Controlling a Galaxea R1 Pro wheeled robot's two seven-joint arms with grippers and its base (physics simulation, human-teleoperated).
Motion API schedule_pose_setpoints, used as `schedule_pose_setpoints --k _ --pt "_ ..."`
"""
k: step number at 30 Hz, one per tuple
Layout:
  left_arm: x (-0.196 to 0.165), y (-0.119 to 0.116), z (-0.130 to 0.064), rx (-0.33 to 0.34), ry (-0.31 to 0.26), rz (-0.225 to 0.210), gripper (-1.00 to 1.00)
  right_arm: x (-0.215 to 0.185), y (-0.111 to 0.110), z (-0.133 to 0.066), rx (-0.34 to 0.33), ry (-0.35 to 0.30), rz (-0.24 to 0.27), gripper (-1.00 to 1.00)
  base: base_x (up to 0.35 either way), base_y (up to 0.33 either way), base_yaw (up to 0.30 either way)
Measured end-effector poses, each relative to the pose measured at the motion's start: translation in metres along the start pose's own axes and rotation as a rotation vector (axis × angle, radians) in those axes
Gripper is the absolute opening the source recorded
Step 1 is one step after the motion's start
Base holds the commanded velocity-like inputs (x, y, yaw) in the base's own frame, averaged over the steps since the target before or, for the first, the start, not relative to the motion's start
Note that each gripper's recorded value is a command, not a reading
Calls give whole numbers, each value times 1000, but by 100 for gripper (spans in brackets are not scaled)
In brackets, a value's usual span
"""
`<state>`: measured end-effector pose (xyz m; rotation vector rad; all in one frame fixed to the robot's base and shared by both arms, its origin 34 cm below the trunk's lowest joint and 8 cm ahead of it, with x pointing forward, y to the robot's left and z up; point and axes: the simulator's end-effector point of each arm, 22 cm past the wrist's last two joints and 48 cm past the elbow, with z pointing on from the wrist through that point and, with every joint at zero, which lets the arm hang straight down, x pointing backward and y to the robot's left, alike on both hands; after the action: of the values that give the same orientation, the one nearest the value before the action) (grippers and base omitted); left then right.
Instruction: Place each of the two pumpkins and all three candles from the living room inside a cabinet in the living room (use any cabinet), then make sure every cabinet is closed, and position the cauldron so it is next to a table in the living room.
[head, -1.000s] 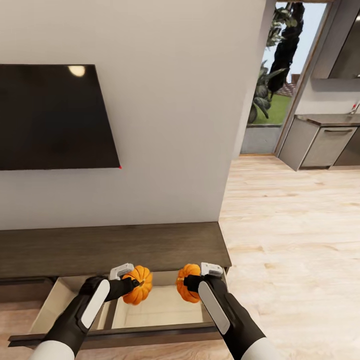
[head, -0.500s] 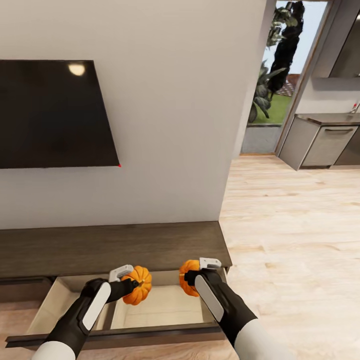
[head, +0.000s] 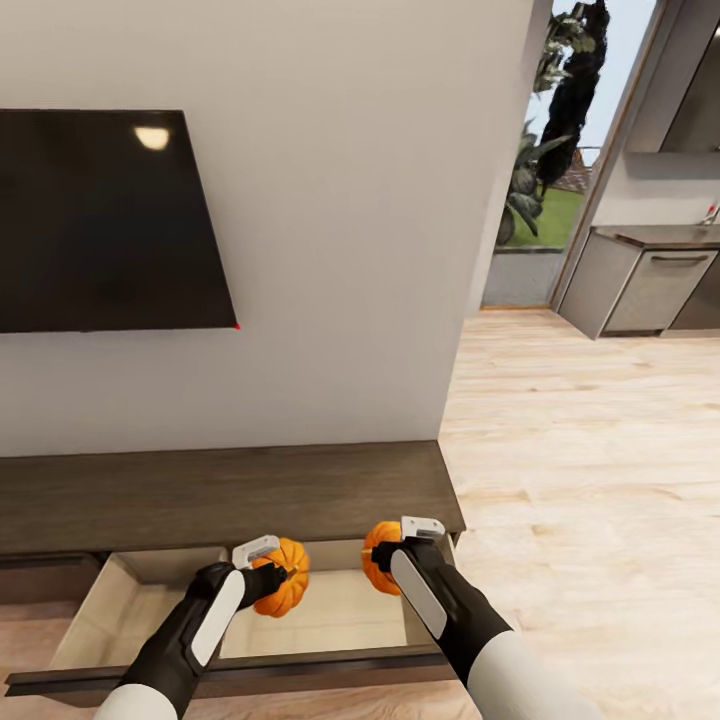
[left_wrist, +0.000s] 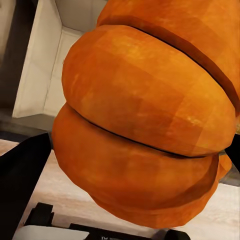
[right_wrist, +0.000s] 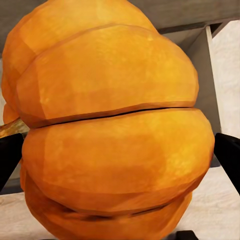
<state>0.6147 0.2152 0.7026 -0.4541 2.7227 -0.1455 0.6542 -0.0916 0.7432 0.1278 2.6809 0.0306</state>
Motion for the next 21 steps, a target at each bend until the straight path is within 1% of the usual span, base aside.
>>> schedule_pose_setpoints --k 6,8,13,21 --pt "2 2 7 -16 0 -1 -100 5 -3 9 10 5 -7 -100 0 0 0" --pt "3 3 10 -16 0 -1 -100 13 -9 16 26 17 -8 -100 0 0 0" --pt "4 4 16 -17 -1 -1 -100 13 -21 31 61 12 3 -100 0 0 0" --pt "6 4 26 -15 -1 -1 -100 17 -24 43 67 16 3 -100 0 0 0"
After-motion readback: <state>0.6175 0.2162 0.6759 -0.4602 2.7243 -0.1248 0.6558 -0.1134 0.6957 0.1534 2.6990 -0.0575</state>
